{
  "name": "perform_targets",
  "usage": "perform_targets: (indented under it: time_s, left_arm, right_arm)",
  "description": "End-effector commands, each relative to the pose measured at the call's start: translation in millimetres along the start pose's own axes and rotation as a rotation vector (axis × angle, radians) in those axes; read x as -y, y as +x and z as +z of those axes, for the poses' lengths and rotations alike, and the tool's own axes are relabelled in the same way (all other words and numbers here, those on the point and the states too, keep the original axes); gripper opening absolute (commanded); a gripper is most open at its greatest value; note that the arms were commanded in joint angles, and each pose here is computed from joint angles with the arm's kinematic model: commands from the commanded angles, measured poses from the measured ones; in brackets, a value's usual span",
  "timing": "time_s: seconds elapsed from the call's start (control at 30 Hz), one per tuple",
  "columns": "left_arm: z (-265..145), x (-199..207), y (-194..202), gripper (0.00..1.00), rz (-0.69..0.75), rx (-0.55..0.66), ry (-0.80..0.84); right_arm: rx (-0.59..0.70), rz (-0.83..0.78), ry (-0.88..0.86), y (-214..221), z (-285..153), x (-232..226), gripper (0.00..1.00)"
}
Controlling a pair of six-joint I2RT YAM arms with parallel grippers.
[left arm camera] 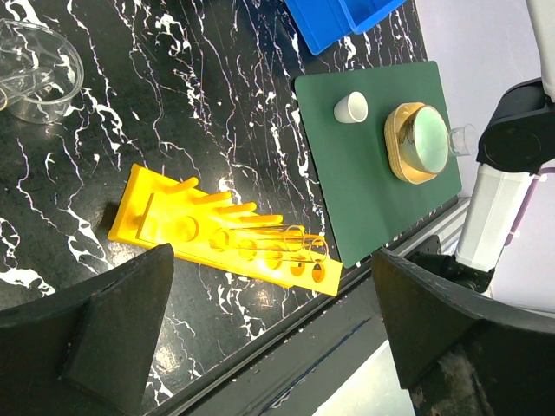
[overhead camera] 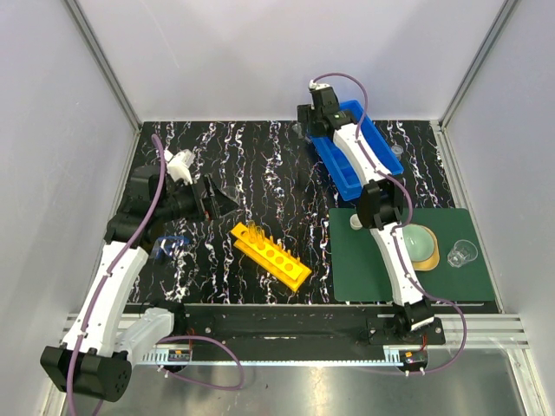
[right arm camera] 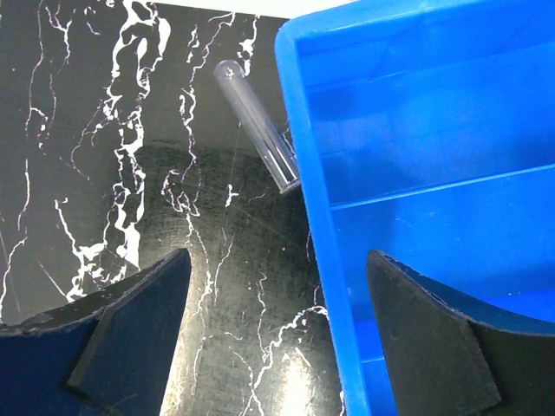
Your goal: Organize the chemistry lab equipment
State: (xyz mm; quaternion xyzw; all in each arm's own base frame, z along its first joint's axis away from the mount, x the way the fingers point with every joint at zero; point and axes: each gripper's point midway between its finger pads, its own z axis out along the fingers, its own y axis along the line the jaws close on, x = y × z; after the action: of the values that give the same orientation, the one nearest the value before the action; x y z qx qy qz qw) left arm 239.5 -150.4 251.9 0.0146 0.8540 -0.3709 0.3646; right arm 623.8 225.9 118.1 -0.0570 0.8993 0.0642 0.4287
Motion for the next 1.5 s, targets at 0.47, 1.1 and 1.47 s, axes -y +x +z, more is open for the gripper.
perform_targets:
  time_s: [0.47,1.1,1.47]
  left_arm:
    - [-1.4,2.1,-17.3,0.99,0.048,0.067,-0.003]
    - [-1.3,2.7,-16.7,0.99,0.051,0.064,0.003]
    - [-1.9,1.3,-14.8,0.99,0.053,0.066,-0.002]
  right_arm:
    - [0.050,0.031,-0.047,-10.8,16.6,8.8,0.86]
    - [0.017,0.014,-0.102,3.4,19.8,-10.9,0.50]
    - [-0.003,-0.004,-0.124,14.2,23.3,-24.6,0.24]
